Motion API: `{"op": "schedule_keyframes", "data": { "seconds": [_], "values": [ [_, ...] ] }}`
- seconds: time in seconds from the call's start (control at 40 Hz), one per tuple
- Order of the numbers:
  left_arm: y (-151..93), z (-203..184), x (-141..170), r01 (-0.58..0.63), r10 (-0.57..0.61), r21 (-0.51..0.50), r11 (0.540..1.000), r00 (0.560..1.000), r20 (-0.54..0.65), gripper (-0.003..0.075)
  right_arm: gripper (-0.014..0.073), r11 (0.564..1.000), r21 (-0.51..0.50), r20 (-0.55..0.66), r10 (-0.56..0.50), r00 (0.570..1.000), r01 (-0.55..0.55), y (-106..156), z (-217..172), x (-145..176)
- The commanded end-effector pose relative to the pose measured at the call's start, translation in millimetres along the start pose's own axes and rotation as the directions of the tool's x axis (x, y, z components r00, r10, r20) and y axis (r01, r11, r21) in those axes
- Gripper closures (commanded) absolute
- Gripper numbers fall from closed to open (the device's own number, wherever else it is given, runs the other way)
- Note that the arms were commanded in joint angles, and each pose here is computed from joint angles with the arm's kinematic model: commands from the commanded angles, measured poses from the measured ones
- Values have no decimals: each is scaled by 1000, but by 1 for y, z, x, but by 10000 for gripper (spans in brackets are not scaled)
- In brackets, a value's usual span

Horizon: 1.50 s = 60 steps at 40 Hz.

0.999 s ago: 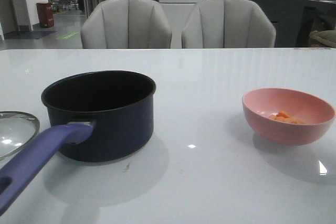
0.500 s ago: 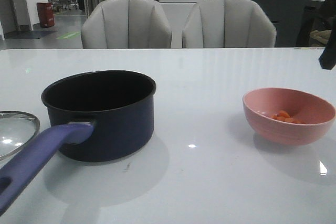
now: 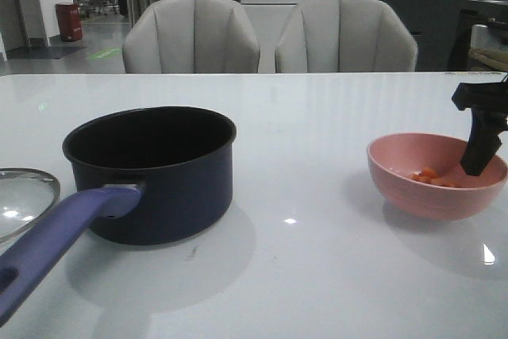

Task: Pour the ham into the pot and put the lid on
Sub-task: 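Lift the pink bowl and carry it over the pot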

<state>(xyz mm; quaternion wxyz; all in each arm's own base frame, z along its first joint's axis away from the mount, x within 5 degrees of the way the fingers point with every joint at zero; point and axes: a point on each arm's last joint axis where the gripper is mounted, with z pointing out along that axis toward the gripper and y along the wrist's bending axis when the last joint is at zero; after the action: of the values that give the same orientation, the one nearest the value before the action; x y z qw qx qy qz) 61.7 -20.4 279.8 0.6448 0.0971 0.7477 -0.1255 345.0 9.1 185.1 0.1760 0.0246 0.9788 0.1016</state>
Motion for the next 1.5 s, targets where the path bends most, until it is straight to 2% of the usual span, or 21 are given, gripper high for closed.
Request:
{"op": "schedule_keyframes", "data": {
  "seconds": [0.0,0.175,0.225,0.4,0.475,0.55,0.65,0.8,0.949,1.149,1.249,1.324,1.474],
  "values": [
    [-1,-1,-14,3,-4,13,1000,997,82,65,165,1000,-6,75,-19,997,20,1,-10,-13],
    [-1,-1,-14,3,-4,13,1000,997,81,65,472,1000,0,70,-24,997,24,-1,1,-13],
    [-1,-1,-14,3,-4,13,1000,997,81,65,444,1000,-4,77,-14,997,14,-1,2,-14],
    [-1,-1,-14,5,-6,13,1000,997,81,66,448,1000,-6,77,-8,997,8,-1,2,-14],
    [-1,-1,-14,5,-6,13,1000,997,81,65,448,999,-34,85,37,996,-34,2,0,-16],
    [-1,-1,-14,5,-6,13,1000,997,81,65,448,998,-52,80,29,996,-25,5,-8,-22],
    [-1,-1,-14,7,-8,14,1000,997,81,65,448,996,-84,90,-23,996,30,22,-26,-34],
    [-2,-1,-14,15,-16,17,1000,997,80,65,448,977,-124,181,-149,972,173,60,-66,-49],
    [-2,-1,-14,15,-16,17,1000,997,80,65,448,932,-158,294,-270,917,325,115,-99,-54],
    [-2,-1,-14,15,-16,17,1000,997,80,65,448,839,-187,429,-398,811,511,194,-115,-41],
    [-2,-1,-14,15,-16,17,1000,997,80,65,448,799,-181,539,-407,737,573,228,-118,-33],
    [-2,-1,-14,15,-16,17,1000,997,80,65,448,786,-173,622,-379,685,593,247,-118,-32],
    [-2,-1,-14,15,-16,17,1000,997,80,65,448,783,-144,720,-336,607,605,264,-112,-33]
  ]
}}
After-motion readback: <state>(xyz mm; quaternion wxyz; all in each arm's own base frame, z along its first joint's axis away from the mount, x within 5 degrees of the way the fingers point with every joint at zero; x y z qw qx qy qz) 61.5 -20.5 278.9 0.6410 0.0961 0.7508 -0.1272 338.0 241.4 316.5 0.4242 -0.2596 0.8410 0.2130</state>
